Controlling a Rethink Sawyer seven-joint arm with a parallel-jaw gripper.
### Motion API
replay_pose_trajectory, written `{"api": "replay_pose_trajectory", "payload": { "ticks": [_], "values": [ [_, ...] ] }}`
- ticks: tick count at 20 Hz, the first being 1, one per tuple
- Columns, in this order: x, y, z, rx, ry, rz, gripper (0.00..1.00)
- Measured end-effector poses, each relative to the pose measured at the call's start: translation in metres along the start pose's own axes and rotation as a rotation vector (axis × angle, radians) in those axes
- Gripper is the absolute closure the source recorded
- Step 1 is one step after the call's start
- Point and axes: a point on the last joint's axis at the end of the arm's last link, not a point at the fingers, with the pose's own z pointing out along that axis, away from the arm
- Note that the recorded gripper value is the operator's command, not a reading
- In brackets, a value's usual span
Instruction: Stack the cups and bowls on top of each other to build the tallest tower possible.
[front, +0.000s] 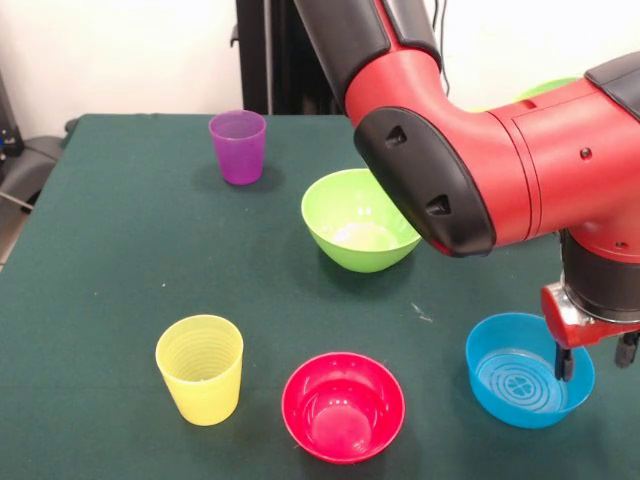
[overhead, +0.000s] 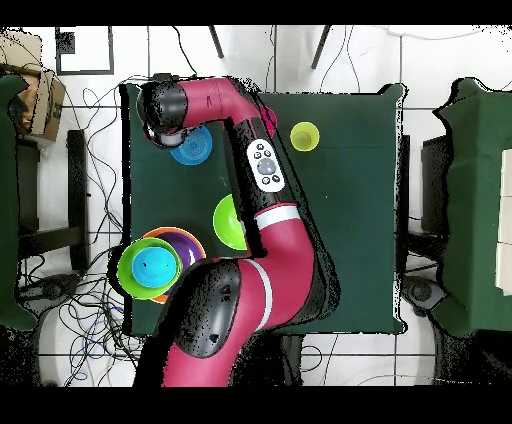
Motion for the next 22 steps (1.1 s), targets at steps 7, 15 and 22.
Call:
{"api": "replay_pose_trajectory", "payload": {
  "ticks": [7,15,22],
  "values": [
    [0.001,0.002,0.006,0.009,-0.015,-0.007,0.0],
    [-0.001,0.009,0.011,0.012,-0.046,-0.019,1.0],
    [0.001,0.016,0.014,0.016,-0.045,-0.03,1.0]
  ]
}}
